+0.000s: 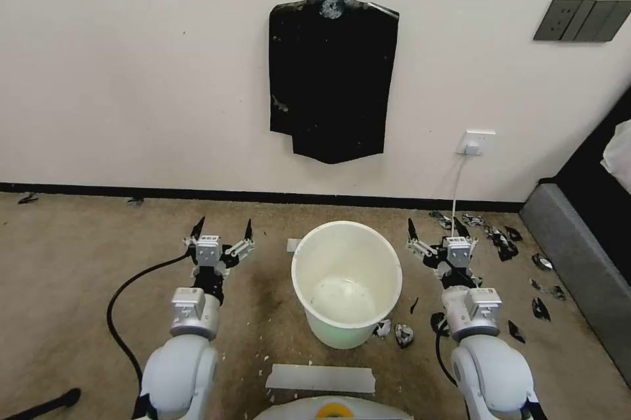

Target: Place a trash bag onto the trash bin.

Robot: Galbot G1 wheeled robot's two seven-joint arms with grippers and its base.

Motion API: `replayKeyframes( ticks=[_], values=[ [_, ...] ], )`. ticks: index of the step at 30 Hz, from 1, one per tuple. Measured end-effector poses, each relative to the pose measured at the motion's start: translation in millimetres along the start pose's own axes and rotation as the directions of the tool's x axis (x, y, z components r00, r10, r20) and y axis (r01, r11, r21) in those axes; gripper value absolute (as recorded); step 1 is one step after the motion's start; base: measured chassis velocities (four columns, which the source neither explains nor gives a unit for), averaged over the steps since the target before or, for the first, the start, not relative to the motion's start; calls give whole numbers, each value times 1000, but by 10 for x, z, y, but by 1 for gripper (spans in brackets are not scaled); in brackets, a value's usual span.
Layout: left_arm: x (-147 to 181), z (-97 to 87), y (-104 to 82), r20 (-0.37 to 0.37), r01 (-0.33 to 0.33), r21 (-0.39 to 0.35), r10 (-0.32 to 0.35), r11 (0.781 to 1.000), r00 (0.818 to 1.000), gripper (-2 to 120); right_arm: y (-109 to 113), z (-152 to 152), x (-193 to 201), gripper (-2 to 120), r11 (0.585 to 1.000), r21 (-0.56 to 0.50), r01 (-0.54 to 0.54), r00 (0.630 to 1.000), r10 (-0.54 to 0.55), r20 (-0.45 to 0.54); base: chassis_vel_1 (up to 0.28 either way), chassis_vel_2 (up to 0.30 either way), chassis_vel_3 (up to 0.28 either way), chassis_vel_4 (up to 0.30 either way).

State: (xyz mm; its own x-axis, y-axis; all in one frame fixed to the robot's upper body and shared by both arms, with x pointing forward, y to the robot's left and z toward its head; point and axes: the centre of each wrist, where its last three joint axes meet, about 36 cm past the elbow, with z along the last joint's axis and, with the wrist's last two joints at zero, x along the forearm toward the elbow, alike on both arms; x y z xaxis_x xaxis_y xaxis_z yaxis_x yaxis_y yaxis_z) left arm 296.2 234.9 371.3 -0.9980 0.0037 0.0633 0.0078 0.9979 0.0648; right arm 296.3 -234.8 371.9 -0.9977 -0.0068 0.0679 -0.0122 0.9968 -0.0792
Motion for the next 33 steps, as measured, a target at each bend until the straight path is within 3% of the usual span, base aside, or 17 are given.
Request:
replayKeyframes(
  ticks=[4,5,7,8,10,11,13,17,24,28,33],
  values=[
    [146,-418,258,77,13,45,-17,999,997,100,-236,-394,122,100,1000,20,2,999,-3,34,0,0,0,0],
    [146,-418,258,77,13,45,-17,999,997,100,-236,-394,122,100,1000,20,2,999,-3,34,0,0,0,0],
    [268,-717,400,134,7,68,-16,998,991,100,-357,-698,226,100,999,34,16,998,-18,59,0,0,0,0],
    [268,-717,400,134,7,68,-16,998,991,100,-357,-698,226,100,999,34,16,998,-18,59,0,0,0,0],
    [402,-1007,506,190,-9,83,-7,997,982,100,-428,-972,327,100,998,47,36,996,-40,82,0,0,0,0],
    [402,-1007,506,190,-9,83,-7,997,982,100,-428,-972,327,100,998,47,36,996,-40,82,0,0,0,0],
    [482,-1170,550,225,-39,97,17,995,974,100,-462,-1253,443,100,996,61,71,992,-77,97,0,0,0,0],
    [433,-1067,513,215,-126,152,91,980,972,100,-401,-1310,484,100,989,45,142,988,-145,60,0,0,0,0],
    [418,-1007,502,203,-131,164,97,978,974,100,-361,-1262,462,100,986,31,164,985,-166,50,0,0,0,0],
    [421,-1001,515,204,-127,160,93,979,975,100,-317,-1242,371,100,981,11,193,978,-193,83,0,0,0,0],
    [430,-1032,546,228,-128,157,90,979,970,100,-255,-1319,-34,100,963,6,268,941,-264,213,0,0,0,0]
  ],
)
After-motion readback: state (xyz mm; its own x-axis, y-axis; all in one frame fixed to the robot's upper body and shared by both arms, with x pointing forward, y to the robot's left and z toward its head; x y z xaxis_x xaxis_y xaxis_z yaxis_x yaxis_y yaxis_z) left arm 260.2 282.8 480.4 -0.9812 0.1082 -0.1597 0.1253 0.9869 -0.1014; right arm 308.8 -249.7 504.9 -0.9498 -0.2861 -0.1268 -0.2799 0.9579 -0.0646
